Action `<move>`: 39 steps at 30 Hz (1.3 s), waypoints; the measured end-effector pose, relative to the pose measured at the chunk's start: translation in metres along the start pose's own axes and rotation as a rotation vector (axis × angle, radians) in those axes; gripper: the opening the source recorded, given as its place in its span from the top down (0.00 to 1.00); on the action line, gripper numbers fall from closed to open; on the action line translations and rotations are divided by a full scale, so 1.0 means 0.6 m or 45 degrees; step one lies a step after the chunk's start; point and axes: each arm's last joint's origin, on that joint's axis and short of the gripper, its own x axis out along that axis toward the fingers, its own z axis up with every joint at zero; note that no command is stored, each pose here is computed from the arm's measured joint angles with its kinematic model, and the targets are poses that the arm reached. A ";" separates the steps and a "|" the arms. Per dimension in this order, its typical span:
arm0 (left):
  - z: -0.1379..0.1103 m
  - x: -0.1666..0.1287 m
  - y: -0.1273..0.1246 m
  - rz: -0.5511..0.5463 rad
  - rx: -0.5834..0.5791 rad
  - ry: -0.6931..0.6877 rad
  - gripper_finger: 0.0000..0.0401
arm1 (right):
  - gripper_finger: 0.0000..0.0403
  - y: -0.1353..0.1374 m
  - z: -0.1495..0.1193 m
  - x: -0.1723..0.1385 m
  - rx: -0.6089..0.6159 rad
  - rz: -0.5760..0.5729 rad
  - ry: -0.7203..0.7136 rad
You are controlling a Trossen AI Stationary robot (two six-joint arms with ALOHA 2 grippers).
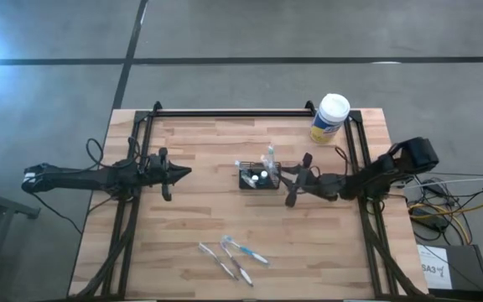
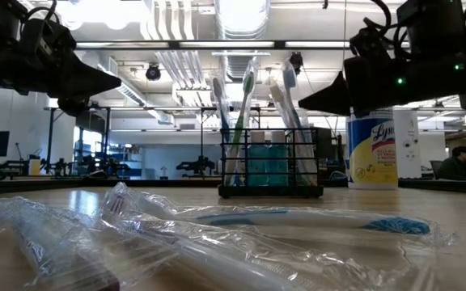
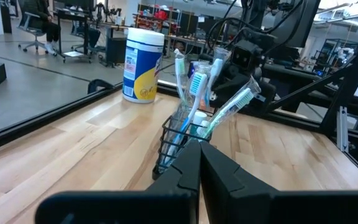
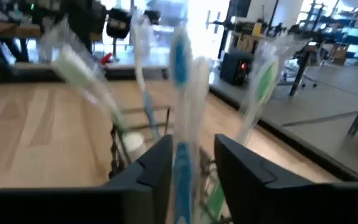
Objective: Pick & Place toothbrushing station
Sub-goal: Put the blue toothbrush into the wire organizer
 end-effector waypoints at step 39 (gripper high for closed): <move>-0.003 -0.001 -0.009 -0.249 -0.042 0.065 0.98 | 0.68 0.308 0.123 0.005 0.017 0.423 0.672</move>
